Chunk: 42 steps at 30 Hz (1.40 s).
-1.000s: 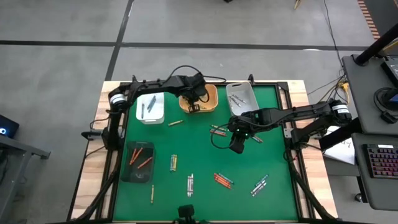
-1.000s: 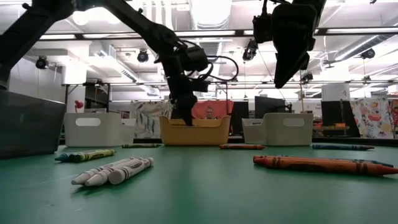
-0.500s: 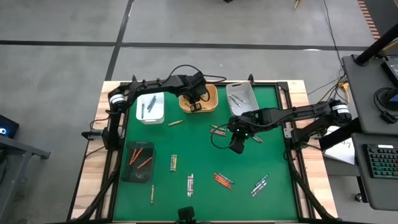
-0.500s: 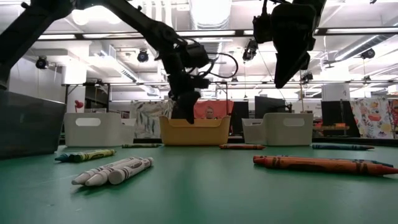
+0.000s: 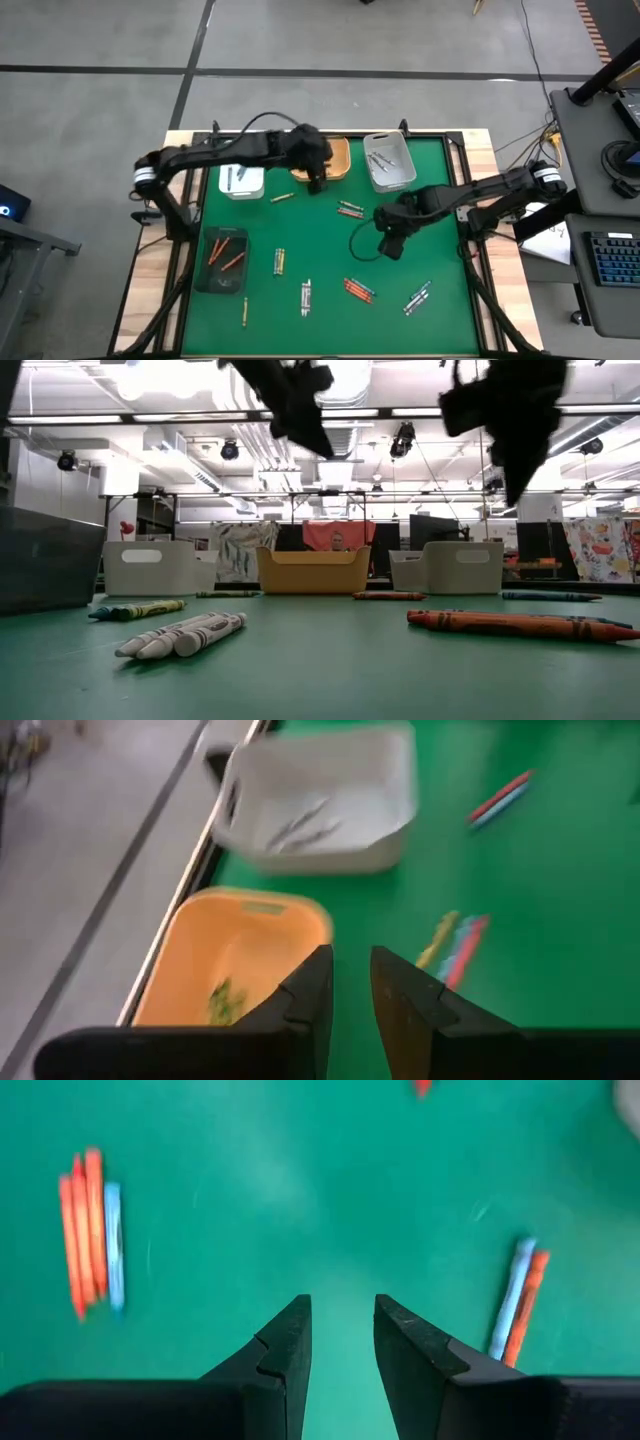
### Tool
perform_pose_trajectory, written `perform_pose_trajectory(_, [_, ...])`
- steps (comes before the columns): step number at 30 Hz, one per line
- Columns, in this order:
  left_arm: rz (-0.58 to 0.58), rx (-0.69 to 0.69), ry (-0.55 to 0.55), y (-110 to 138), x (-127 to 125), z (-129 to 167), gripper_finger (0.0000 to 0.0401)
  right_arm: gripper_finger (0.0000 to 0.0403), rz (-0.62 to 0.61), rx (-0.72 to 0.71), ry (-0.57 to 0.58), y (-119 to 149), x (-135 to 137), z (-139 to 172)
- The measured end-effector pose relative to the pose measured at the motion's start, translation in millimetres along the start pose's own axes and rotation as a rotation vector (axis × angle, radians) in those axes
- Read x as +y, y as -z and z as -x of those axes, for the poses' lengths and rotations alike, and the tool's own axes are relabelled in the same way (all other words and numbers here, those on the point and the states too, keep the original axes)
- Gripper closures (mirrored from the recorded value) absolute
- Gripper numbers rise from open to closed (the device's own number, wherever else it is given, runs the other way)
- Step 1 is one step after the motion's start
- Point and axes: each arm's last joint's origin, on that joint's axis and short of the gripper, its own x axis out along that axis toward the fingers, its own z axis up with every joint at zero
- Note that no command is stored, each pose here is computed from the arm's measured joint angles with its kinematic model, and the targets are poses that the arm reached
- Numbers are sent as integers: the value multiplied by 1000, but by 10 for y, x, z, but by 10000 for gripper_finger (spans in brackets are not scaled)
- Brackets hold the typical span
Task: Sort crayons
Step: Put the blue crayon into the white bin
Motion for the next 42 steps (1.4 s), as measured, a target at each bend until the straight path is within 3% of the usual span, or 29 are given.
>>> perform_pose_trajectory(5, [11, -152, 77, 89, -373, 314, 347, 303, 101, 45, 8, 198, 168, -2])
perform_pose_trajectory(9, [11, -238, 78, 240, -634, 483, 347, 303, 227, 61, 2, 341, 295, 3])
perform_pose_trajectory(14, [45, -321, 52, 425, -818, 673, 347, 303, 366, 97, 9, 543, 417, 11])
perform_pose_trajectory(19, [67, -359, 96, 622, -974, 763, 347, 303, 443, 125, 15, 778, 520, -30])
perform_pose_trajectory(32, [69, -370, 235, 825, -1330, 930, 347, 303, 404, 142, 22, 1229, 603, -272])
perform_pose_trajectory(38, [42, -374, 223, 824, -1326, 932, 347, 303, 406, 152, 33, 1315, 599, -303])
perform_pose_trajectory(42, [42, -377, 137, 828, -1301, 928, 347, 303, 405, 155, 41, 1326, 576, -337])
